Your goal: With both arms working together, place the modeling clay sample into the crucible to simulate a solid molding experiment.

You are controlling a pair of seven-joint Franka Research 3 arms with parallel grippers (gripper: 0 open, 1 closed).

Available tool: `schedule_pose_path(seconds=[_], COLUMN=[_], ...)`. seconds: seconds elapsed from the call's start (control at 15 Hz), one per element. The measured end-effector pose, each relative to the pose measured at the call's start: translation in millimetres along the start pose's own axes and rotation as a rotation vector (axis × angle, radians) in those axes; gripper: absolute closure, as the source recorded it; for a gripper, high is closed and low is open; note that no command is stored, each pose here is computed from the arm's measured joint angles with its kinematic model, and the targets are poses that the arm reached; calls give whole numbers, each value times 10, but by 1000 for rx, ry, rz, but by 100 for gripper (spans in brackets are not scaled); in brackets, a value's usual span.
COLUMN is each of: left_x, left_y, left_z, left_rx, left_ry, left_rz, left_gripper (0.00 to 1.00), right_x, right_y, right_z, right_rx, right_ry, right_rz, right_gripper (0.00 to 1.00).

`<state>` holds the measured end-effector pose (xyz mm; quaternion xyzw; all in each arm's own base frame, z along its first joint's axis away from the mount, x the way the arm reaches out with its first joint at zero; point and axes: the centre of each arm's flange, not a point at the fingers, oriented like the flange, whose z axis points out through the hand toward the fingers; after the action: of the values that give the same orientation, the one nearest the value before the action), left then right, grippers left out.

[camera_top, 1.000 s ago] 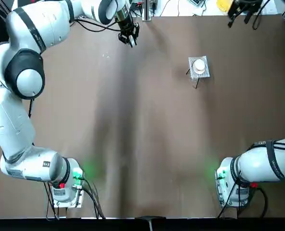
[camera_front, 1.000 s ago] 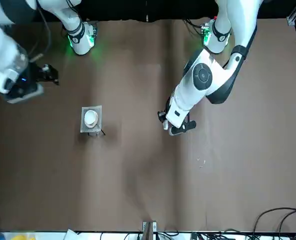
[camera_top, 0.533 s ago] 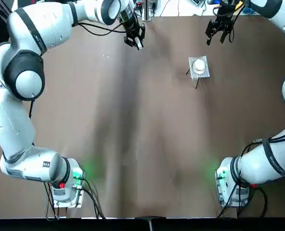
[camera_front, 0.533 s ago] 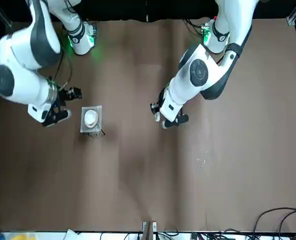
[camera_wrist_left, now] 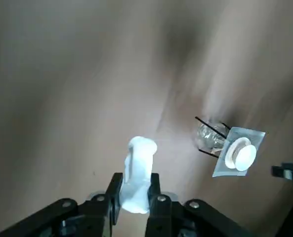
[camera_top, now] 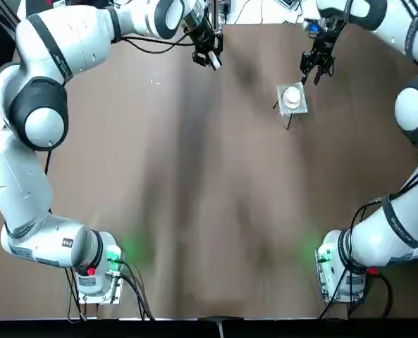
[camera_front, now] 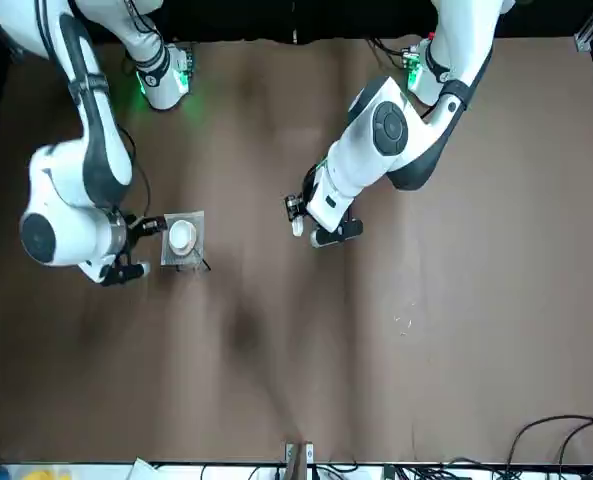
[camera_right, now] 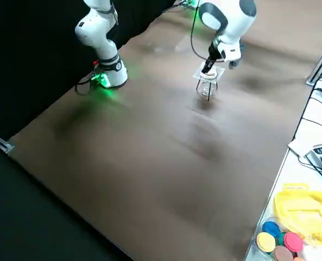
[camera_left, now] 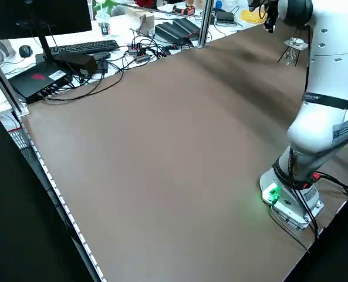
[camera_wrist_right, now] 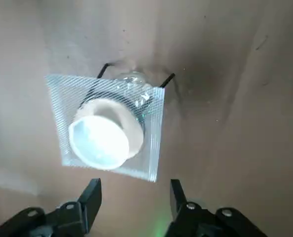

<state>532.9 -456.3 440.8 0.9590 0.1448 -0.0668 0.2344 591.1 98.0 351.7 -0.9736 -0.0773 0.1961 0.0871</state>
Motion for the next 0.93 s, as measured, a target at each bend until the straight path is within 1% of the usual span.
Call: schedule_pose_path(seconds=[0.13, 0.27, 0.47, 0.53, 0.6, 0.73, 0.8, 0.87, 0.93], left_x=[-12, -38, -58, -55, -50, -29, -27, -27, -25], left_y=[24, 63, 99, 100, 99, 92, 92, 92, 92], left_z=[-1, -21, -51, -56, -60, -75, -78, -78, -79], left_rx=[-10, -20, -28, -29, -30, -32, -32, -32, -32], left_ry=[5, 6, 7, 8, 8, 10, 11, 11, 11], left_rz=[2, 5, -6, -7, -8, -11, -11, -11, -11], left_gripper=[73, 73, 73, 73, 73, 73, 73, 73, 73], right_x=[99, 146, 160, 161, 162, 183, 193, 200, 204], right_y=[30, 40, -20, -48, -72, -116, -123, -125, -123], right_z=[195, 314, 363, 369, 376, 449, 477, 498, 510], right_rx=[5, 6, 5, 4, 5, 3, 3, 3, 3], right_ry=[-24, -44, -53, -54, -55, -67, -72, -75, -77], right_rz=[7, 9, 0, -4, -8, -14, -15, -15, -14], right_gripper=[36, 42, 44, 49, 49, 56, 56, 59, 59])
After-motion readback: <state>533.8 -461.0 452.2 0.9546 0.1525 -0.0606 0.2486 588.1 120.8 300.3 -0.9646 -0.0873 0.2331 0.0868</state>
